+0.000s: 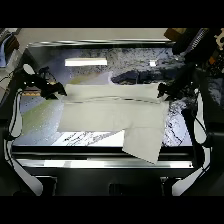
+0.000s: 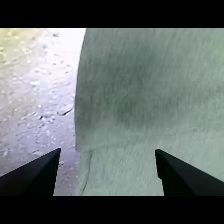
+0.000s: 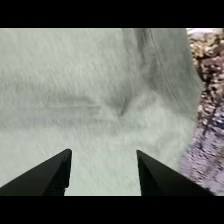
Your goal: Fold the clothes and pants, and hang the long-sleeved shirts on hangers.
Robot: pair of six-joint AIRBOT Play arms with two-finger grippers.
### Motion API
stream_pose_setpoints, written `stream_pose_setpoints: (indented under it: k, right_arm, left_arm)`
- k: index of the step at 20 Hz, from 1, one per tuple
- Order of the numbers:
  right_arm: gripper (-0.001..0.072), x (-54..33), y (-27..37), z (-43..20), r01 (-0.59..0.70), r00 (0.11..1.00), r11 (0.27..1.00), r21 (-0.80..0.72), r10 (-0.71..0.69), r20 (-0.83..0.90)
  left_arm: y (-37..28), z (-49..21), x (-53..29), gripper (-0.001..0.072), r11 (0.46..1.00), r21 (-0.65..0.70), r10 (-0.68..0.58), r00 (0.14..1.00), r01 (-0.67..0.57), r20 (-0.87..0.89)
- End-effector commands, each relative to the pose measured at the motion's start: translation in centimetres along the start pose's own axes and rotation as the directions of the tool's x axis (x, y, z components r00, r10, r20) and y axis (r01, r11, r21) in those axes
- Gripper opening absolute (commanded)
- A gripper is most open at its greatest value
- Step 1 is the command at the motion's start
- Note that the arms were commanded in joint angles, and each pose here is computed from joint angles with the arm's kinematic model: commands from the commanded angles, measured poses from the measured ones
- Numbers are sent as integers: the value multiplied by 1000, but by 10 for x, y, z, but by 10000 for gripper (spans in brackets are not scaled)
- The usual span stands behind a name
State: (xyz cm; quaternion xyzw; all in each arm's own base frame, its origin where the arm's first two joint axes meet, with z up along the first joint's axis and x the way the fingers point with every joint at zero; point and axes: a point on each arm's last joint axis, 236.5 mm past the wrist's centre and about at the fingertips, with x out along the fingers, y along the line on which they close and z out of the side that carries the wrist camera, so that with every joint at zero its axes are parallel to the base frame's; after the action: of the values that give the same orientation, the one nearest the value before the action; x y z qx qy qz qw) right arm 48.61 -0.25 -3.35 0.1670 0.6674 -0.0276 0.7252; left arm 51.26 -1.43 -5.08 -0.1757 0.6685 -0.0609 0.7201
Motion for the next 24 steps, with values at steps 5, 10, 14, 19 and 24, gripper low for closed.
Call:
stream_pose_setpoints:
  k: [5, 10, 14, 19, 24]
  right_arm:
    - [496, -55, -50, -98, -151, 984, 989, -6, 150, -93]
    - [573, 0, -55, -244, -213, 927, 970, 116, 238, -289]
    - [569, 33, -33, -287, -310, 885, 930, 197, 358, -298]
    - [560, 43, -38, -278, -306, 908, 936, 171, 341, -243]
    - [440, 49, -42, -260, -296, 931, 940, 169, 324, -169]
  left_arm:
    - [61, -60, -78, 652, 982, -172, -78, 997, 79, 13]
    - [71, -137, -61, 652, 910, -324, -251, 966, 259, 67]
    - [62, -163, -44, 652, 894, -339, -291, 955, 294, 59]
    - [54, -167, -39, 652, 903, -315, -296, 954, 292, 37]
    - [55, -163, -38, 652, 907, -307, -289, 956, 290, 50]
